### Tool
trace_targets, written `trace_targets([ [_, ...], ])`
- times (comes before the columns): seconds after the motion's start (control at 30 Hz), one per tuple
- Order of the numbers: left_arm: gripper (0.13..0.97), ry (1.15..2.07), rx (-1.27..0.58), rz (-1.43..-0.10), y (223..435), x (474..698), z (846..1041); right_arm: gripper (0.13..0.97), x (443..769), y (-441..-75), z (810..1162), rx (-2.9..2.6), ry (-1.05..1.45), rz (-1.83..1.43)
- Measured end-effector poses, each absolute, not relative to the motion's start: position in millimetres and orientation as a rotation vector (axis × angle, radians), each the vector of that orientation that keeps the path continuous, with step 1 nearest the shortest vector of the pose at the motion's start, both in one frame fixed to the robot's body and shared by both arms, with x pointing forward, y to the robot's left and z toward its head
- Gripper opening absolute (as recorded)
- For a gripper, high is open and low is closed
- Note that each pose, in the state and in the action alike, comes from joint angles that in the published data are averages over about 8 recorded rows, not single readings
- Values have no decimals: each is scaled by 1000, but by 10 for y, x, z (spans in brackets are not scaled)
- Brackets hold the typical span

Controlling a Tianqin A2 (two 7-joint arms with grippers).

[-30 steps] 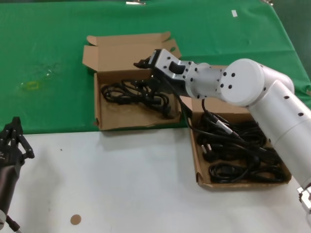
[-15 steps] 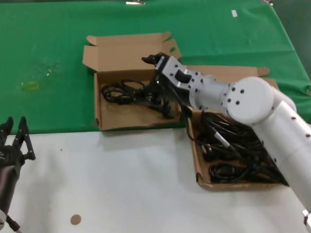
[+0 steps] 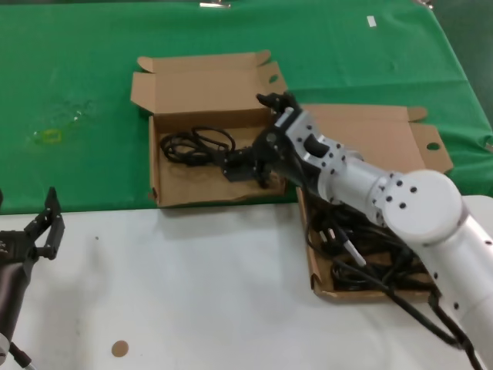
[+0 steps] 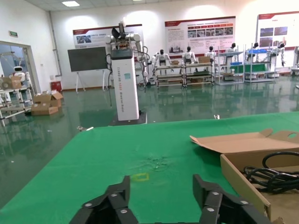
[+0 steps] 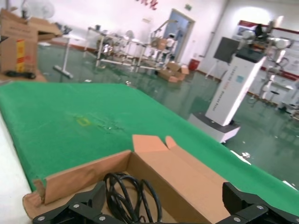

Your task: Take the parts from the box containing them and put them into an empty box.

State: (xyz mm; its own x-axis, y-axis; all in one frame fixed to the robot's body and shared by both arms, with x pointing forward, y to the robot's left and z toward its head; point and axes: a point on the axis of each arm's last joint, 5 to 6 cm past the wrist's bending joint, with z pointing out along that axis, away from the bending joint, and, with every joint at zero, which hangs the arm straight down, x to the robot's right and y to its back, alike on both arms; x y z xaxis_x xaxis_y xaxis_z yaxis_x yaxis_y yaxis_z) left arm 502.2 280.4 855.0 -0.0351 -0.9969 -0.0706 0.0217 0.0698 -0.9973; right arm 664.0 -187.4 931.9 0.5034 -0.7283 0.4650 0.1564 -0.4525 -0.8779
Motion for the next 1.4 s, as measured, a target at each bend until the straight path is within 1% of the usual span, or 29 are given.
trace_targets([
  [0.03, 399, 1253, -1125, -1193, 2804, 5022, 8550, 792, 6615, -1889, 9296, -1740, 496, -1114],
  [0.07, 399, 1253, -1125, -1193, 2804, 5022, 8550, 809, 6590, -1904, 9274, -1729, 508, -1114],
  [0.23, 538, 1253, -1125, -1193, 2804, 5022, 8550, 894, 6463, -1980, 9165, -1673, 567, -1121],
  [0.33, 622, 1253, -1125, -1193, 2804, 5022, 8550, 911, 6383, -2028, 9103, -1640, 604, -1126],
  [0.37, 622, 1253, -1125, -1193, 2804, 5022, 8550, 919, 6356, -2045, 9084, -1629, 616, -1127],
  [0.53, 738, 1253, -1125, -1193, 2804, 5022, 8550, 960, 6218, -2130, 8991, -1576, 678, -1138],
  [0.63, 808, 1253, -1125, -1193, 2804, 5022, 8550, 961, 6132, -2183, 8938, -1545, 716, -1144],
  [0.77, 808, 1253, -1125, -1192, 2804, 5022, 8550, 964, 6014, -2256, 8869, -1507, 767, -1153],
  [1.03, 923, 1253, -1125, -1193, 2804, 5022, 8550, 966, 5770, -2405, 8754, -1431, 868, -1176],
  [1.4, 966, 1253, -1125, -1193, 2804, 5022, 8550, 966, 5413, -2616, 8626, -1338, 1009, -1210],
])
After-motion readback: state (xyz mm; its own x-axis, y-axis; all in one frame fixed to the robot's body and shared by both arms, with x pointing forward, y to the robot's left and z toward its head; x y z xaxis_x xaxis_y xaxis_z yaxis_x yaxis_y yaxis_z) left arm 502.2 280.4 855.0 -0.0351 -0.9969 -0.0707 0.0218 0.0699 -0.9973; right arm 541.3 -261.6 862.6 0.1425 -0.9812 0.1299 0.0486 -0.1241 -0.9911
